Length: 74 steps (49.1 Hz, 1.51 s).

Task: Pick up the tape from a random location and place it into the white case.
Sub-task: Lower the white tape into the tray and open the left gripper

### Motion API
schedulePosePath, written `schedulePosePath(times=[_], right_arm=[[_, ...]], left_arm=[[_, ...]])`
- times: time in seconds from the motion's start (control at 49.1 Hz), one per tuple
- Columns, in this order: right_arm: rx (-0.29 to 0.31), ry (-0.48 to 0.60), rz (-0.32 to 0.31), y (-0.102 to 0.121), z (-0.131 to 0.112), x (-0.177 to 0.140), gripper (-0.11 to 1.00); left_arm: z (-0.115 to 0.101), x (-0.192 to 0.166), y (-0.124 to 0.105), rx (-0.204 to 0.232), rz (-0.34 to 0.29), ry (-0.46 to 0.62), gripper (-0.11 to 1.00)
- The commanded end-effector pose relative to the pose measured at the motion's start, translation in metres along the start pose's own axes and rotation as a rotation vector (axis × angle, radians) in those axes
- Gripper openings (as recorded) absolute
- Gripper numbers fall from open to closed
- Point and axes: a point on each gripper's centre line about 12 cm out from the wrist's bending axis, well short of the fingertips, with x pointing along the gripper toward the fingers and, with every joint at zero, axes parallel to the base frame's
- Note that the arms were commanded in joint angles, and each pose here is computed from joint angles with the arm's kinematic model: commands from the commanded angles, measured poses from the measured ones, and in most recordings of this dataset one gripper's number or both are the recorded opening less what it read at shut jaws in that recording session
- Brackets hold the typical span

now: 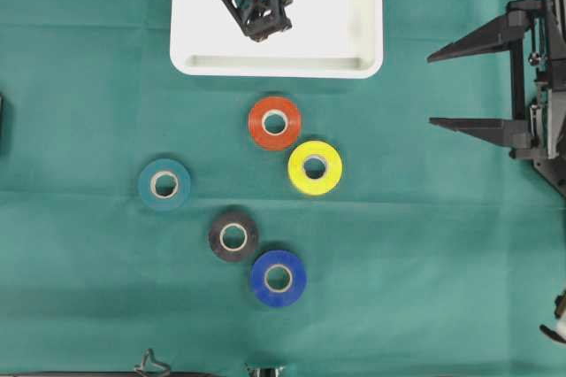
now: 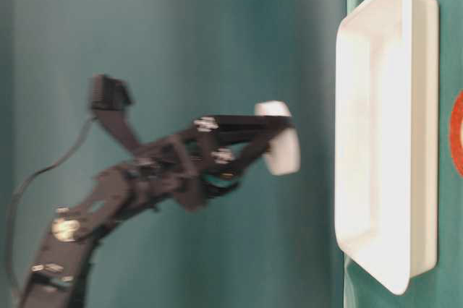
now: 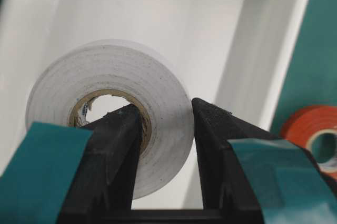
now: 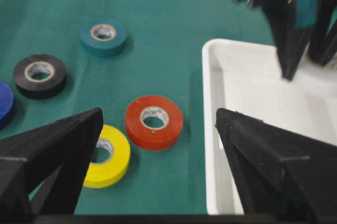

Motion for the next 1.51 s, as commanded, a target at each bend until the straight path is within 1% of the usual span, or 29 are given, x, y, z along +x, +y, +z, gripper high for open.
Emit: schedulePosePath(times=[0.0, 0.163, 0.285, 0.428, 0.55, 0.631, 0.814, 0.896, 0.936, 1.12, 1.16, 1.201, 1.242, 1.486], right_arm=[[-0.002, -0.017, 0.0, 0.0, 0.008, 0.001, 0.91], [-0.002, -0.011, 0.0, 0.0, 0.007, 0.003, 0.91], [-0.002, -0.009, 0.0, 0.0, 0.007, 0.003, 0.91], [-0.002, -0.009, 0.0, 0.0, 0.007, 0.003, 0.91], [-0.002, -0.008, 0.0, 0.0, 0.007, 0.003, 0.91], [-0.002, -0.006, 0.0, 0.0, 0.006, 0.003, 0.91], [-0.004, -0.008, -0.002, 0.0, 0.007, 0.003, 0.91], [-0.011, -0.008, -0.001, 0.0, 0.007, 0.004, 0.91], [-0.011, -0.006, -0.001, 0.0, 0.006, 0.004, 0.91], [-0.012, -0.003, -0.001, 0.0, 0.006, 0.005, 0.91], [-0.011, -0.002, -0.001, 0.0, 0.005, 0.005, 0.91], [-0.011, -0.002, -0.001, 0.0, 0.006, 0.005, 0.91], [-0.011, -0.002, -0.001, 0.0, 0.006, 0.005, 0.91], [-0.009, -0.002, -0.001, 0.0, 0.006, 0.005, 0.91]], left_arm=[[0.003, -0.001, 0.001, -0.001, 0.002, -0.037, 0.24], [-0.009, 0.023, 0.002, -0.003, 0.004, -0.027, 0.24], [-0.018, 0.042, 0.007, -0.013, 0.009, -0.016, 0.24], [-0.025, 0.061, 0.016, -0.029, 0.019, -0.002, 0.24], [-0.026, 0.069, 0.019, -0.033, 0.021, 0.0, 0.24], [-0.025, 0.07, 0.017, -0.024, 0.02, -0.006, 0.24], [-0.024, 0.07, 0.013, 0.054, 0.013, -0.009, 0.24], [-0.024, 0.07, 0.013, 0.059, 0.012, -0.011, 0.25], [-0.023, 0.069, 0.012, 0.06, 0.011, -0.014, 0.3], [-0.023, 0.069, 0.015, 0.061, 0.016, -0.023, 0.82], [-0.024, 0.069, 0.016, 0.06, 0.016, -0.021, 0.91], [-0.023, 0.069, 0.017, 0.057, 0.017, -0.023, 0.97], [-0.025, 0.069, 0.017, 0.056, 0.018, -0.02, 0.99], [-0.022, 0.063, 0.015, 0.059, 0.015, -0.017, 0.98]])
